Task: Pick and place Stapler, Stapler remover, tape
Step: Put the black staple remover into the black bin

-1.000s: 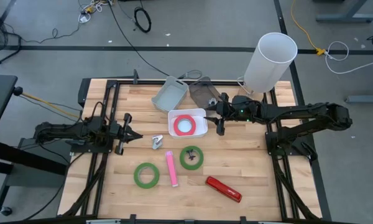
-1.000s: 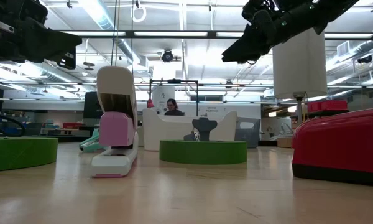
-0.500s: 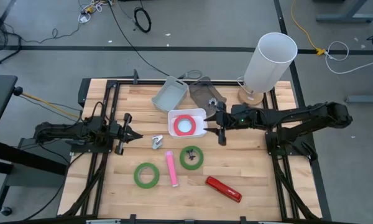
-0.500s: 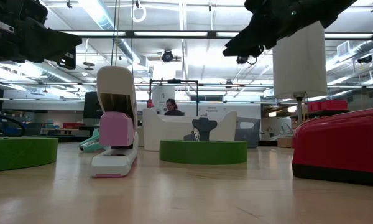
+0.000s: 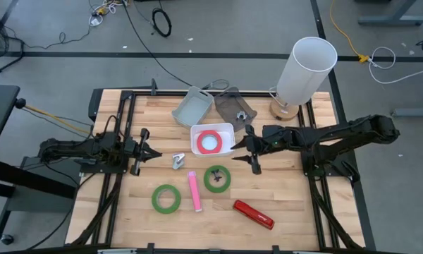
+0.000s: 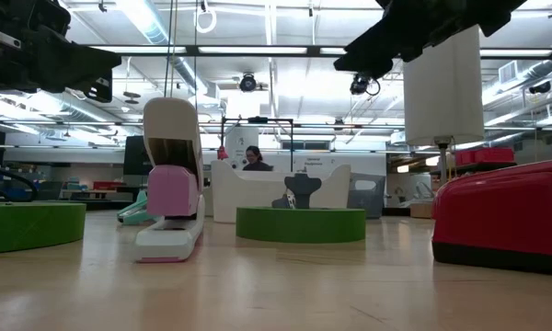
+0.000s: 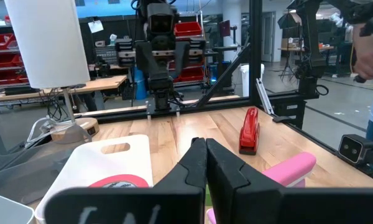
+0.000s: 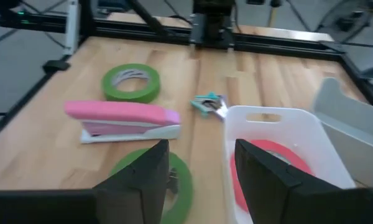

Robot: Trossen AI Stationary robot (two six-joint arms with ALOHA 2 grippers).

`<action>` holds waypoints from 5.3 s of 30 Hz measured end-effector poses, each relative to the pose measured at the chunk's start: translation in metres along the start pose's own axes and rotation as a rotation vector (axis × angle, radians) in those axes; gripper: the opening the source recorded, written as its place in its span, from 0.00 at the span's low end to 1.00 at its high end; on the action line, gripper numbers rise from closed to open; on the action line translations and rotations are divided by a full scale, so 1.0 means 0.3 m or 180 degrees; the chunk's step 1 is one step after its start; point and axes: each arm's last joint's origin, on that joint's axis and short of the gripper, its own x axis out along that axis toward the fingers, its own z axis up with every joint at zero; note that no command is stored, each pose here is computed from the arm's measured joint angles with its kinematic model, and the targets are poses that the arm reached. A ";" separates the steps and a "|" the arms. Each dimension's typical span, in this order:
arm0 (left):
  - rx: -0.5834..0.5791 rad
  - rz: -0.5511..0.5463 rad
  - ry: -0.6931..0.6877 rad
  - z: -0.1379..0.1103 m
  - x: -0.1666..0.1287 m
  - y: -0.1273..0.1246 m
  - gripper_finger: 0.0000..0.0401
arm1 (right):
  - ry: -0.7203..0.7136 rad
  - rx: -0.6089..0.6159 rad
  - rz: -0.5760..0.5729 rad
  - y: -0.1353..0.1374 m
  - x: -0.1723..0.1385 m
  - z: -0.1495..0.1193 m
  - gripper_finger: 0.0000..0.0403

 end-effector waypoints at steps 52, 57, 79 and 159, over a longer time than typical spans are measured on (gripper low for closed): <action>0.0000 0.0000 0.0002 -0.001 0.000 0.000 0.02 | 0.0822 0.0216 0.0707 0.100 0.273 -0.209 0.46; 0.0000 0.0000 0.0000 0.000 0.000 0.000 0.02 | 0.0828 0.0365 0.0680 0.101 0.302 -0.230 0.46; 0.0000 -0.0001 0.0000 0.000 0.000 0.000 0.02 | 0.0762 0.1013 0.0412 0.097 0.340 -0.248 0.46; -0.0001 -0.0001 0.0002 0.000 0.000 0.000 0.02 | 0.0768 0.1051 0.0567 0.120 0.392 -0.296 0.01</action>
